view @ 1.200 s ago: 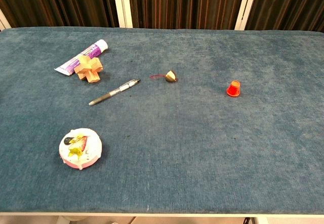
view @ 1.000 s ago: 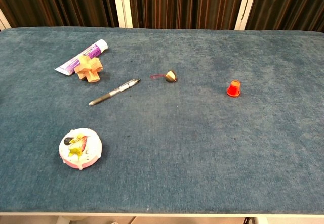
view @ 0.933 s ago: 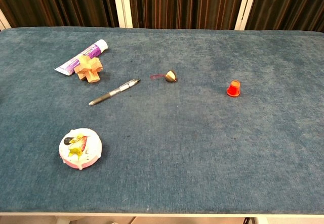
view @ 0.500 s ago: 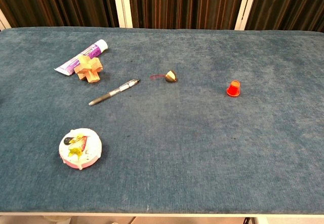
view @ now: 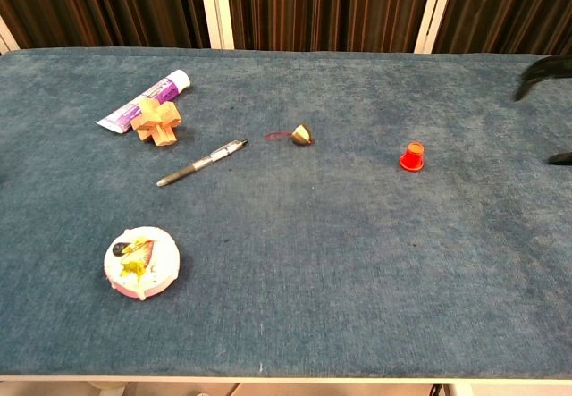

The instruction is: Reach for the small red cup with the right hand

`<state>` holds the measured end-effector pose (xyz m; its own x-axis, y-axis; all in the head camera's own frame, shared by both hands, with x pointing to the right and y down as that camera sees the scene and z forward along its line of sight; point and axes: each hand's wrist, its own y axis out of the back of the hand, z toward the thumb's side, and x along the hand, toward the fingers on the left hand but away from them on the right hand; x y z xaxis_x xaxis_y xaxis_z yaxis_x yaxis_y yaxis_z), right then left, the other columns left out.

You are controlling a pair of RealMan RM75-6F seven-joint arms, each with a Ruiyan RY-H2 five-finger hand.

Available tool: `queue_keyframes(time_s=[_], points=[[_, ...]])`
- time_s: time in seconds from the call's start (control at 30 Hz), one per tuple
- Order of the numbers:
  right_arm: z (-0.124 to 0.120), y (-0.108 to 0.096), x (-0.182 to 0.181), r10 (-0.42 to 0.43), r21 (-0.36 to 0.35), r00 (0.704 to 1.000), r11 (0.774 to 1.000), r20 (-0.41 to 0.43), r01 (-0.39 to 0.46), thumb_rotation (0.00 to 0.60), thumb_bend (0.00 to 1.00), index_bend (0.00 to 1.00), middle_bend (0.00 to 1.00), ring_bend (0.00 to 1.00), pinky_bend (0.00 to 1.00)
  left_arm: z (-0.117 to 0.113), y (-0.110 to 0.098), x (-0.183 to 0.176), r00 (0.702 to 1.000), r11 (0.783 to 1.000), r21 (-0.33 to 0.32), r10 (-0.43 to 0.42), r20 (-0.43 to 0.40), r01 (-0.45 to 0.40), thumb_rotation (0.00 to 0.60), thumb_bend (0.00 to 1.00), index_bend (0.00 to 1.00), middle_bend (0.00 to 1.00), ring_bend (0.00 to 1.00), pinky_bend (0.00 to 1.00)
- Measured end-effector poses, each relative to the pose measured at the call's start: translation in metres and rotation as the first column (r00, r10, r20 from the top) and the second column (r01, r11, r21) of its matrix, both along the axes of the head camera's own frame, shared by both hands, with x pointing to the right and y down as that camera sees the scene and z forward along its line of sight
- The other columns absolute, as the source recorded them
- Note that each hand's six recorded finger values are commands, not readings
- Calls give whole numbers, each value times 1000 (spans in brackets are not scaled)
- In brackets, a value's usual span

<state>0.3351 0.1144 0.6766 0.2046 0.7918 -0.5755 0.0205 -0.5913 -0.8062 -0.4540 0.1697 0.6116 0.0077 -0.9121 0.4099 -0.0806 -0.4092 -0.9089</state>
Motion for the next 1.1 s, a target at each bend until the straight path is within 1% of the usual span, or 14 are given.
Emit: queue_keyframes(time_s=[0.07, 0.17, 0.27, 0.4, 0.6, 0.77, 0.87, 1.1], points=[[10, -4, -22, -40, -17, 999, 999, 18, 41, 600, 287, 373, 169, 139, 112, 0, 0, -1, 1000, 1000, 1, -2, 2, 2, 600, 536, 111, 29, 45, 36], [22, -8, -46, -86, -32, 996, 996, 31, 87, 600, 288, 375, 169, 139, 112, -1, 0, -1, 1000, 1000, 2, -5, 3, 5, 600, 535, 112, 29, 45, 36], [30, -13, -60, -103, -39, 994, 994, 35, 104, 600, 297, 381, 169, 139, 112, -1, -1, -2, 1000, 1000, 2, -7, 4, 7, 600, 535, 112, 29, 45, 36], [39, -20, -65, -94, -41, 995, 995, 27, 95, 600, 329, 385, 169, 139, 112, -1, -1, -3, 1000, 1000, 1, -9, 4, 9, 600, 535, 112, 29, 45, 37], [55, -29, -64, -72, -53, 997, 996, 3, 72, 600, 330, 406, 169, 139, 112, -1, -1, -3, 1000, 1000, 0, -10, 4, 10, 600, 535, 112, 29, 45, 36], [67, -31, -75, -77, -77, 997, 994, 11, 78, 600, 334, 460, 169, 139, 112, -1, -1, -4, 1000, 1000, -1, -12, 6, 12, 600, 535, 112, 29, 45, 36], [72, -32, -84, -87, -85, 996, 992, 20, 89, 600, 360, 476, 169, 139, 112, -1, -1, -5, 1000, 1000, 0, -15, 7, 15, 600, 536, 112, 29, 45, 36], [79, -30, -94, -110, -92, 994, 989, 28, 112, 600, 366, 507, 169, 139, 112, -1, -2, -5, 1000, 1000, -1, -17, 7, 17, 600, 535, 112, 29, 45, 37]])
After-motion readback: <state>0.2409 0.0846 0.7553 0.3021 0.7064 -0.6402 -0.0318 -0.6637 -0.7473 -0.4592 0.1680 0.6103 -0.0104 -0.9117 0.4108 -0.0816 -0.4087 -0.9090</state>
